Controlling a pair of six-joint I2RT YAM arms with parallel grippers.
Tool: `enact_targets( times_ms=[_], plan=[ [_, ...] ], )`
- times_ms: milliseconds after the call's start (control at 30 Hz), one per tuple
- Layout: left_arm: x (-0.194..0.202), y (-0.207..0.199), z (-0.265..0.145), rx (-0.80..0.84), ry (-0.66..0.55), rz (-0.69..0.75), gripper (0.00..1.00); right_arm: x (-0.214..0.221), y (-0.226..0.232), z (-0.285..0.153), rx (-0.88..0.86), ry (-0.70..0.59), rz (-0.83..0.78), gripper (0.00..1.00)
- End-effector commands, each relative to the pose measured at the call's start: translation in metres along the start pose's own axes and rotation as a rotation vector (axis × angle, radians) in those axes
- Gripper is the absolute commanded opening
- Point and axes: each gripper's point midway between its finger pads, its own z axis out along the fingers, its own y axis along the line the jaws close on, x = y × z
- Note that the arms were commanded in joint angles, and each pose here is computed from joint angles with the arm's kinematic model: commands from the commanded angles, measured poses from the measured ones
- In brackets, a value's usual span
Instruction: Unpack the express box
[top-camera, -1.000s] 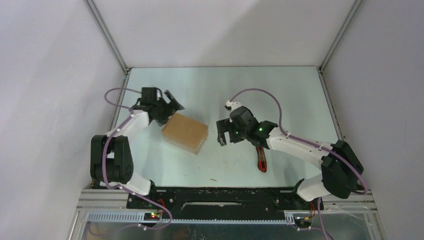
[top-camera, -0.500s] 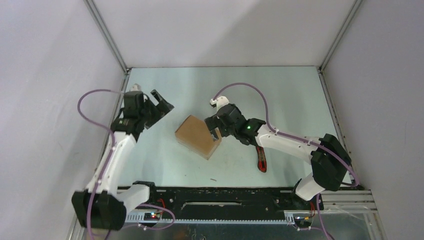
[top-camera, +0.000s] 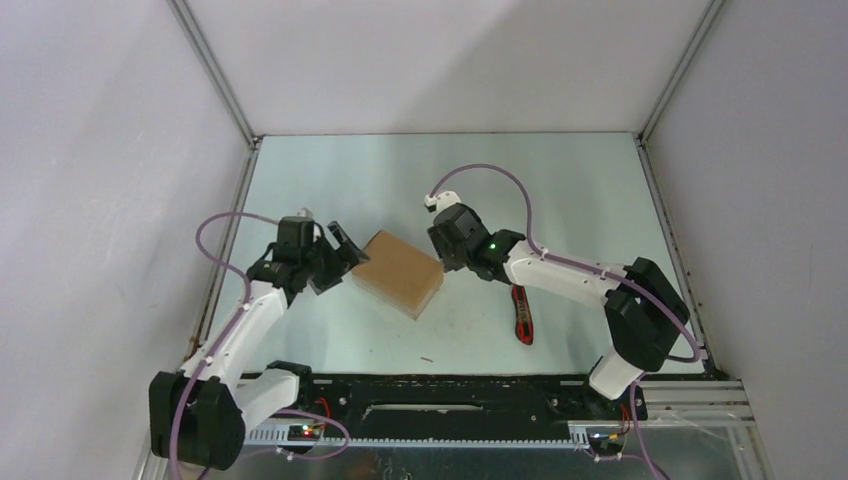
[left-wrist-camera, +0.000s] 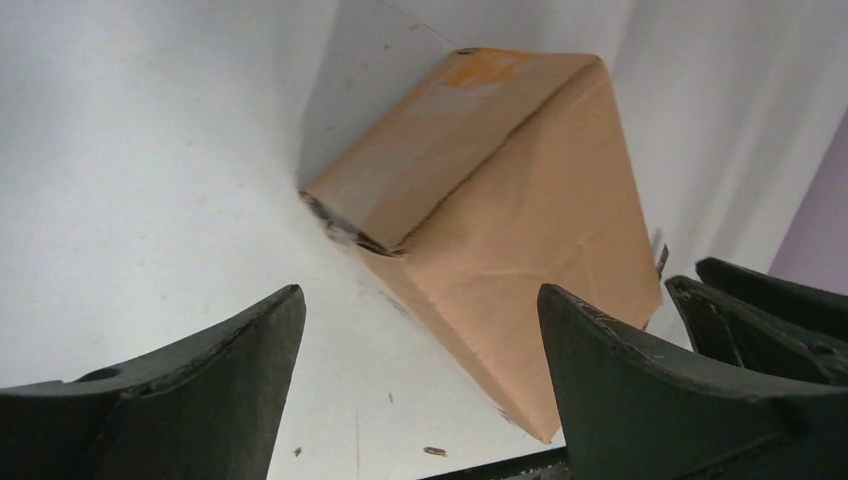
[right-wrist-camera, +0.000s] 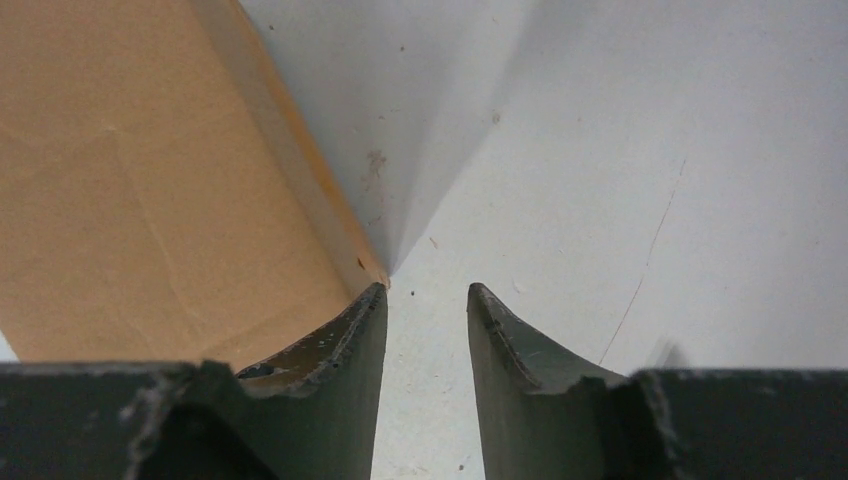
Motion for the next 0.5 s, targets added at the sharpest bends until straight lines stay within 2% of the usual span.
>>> enact_targets(
  times_ms=[0,167,300,467],
  plan=[
    [-0.001,-0.027,0.005,0.083,-0.018,-0.013,0.89,-0.006,-0.002,0.007,-0.011,0.013,0.034,0.37],
    [0.003,-0.038,0.008,0.070,-0.017,-0.011,0.86,0.006,-0.006,0.018,-0.019,0.060,0.053,0.36],
    [-0.002,-0.032,0.000,0.028,-0.065,-0.034,0.86,-0.002,-0.016,0.009,0.010,0.041,0.087,0.37],
    [0.000,-0.022,-0.011,-0.006,-0.082,-0.027,0.87,-0.020,-0.023,-0.023,0.025,-0.019,0.116,0.54]
  ],
)
